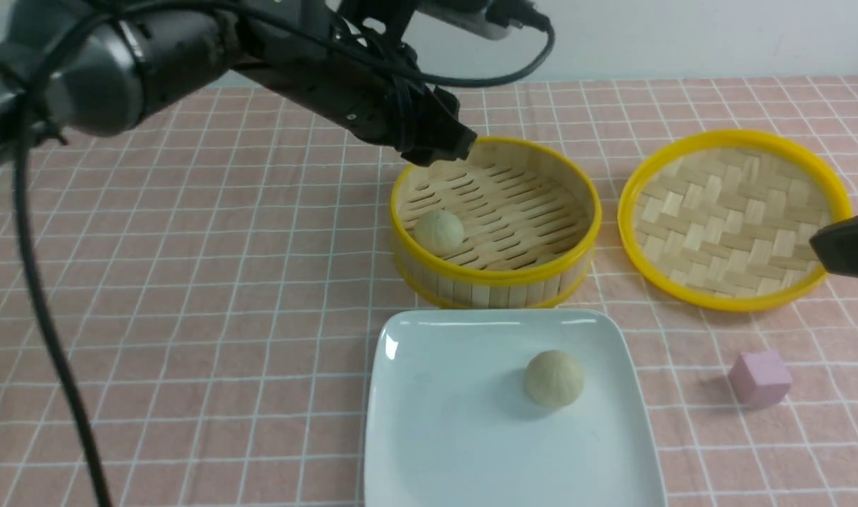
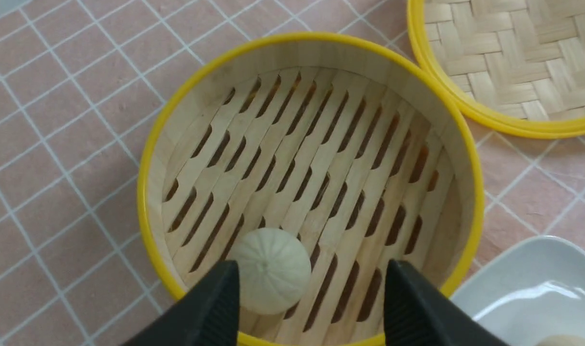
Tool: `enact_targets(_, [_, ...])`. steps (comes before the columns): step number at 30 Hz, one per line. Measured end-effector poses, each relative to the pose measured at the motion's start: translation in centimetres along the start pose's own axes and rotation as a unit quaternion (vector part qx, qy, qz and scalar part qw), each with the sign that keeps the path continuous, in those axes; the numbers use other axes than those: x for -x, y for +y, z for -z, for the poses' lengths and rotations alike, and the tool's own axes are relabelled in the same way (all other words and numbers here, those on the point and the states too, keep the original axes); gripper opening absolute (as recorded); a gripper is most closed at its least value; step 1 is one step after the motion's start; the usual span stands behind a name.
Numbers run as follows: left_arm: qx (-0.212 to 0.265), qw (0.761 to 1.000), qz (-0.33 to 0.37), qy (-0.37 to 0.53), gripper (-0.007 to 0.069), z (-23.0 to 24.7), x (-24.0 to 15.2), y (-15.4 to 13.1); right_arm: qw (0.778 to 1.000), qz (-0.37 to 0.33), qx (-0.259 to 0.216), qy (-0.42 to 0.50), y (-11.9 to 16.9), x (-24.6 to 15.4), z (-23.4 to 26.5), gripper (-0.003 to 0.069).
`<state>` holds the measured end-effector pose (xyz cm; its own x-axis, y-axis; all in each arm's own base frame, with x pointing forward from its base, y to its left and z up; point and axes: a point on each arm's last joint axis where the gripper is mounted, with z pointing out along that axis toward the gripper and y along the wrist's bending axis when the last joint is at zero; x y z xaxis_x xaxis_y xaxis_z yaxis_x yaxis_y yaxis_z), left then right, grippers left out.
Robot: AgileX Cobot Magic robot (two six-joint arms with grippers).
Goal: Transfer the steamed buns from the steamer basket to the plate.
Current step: Use the left arm to grab the steamed stuffed bun that is closest to it
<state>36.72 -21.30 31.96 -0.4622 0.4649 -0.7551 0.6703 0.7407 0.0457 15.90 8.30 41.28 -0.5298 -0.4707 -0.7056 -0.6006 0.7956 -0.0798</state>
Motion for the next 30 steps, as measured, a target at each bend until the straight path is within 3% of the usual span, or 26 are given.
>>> enact_targets(8, [0.006,0.998,-0.031,0.054,0.0421,-6.8,-2.6,0.9,1.0,-0.003,0.006,0.003,0.1,-0.1,0.0,0.0538])
enact_targets(25, [0.014,0.996,-0.041,0.081,0.0421,-11.3,-5.3,1.3,1.0,-0.013,0.026,-0.001,0.5,0.0,0.0,0.0537])
enact_targets(29, [0.013,0.995,-0.045,0.088,0.0321,-11.7,-5.6,1.4,1.0,-0.014,0.027,0.0,0.5,0.0,0.0,0.0538])
enact_targets(30, [0.014,0.995,-0.046,0.088,0.0225,-11.7,-5.6,1.4,1.0,-0.014,0.027,0.0,0.5,0.0,0.0,0.0538])
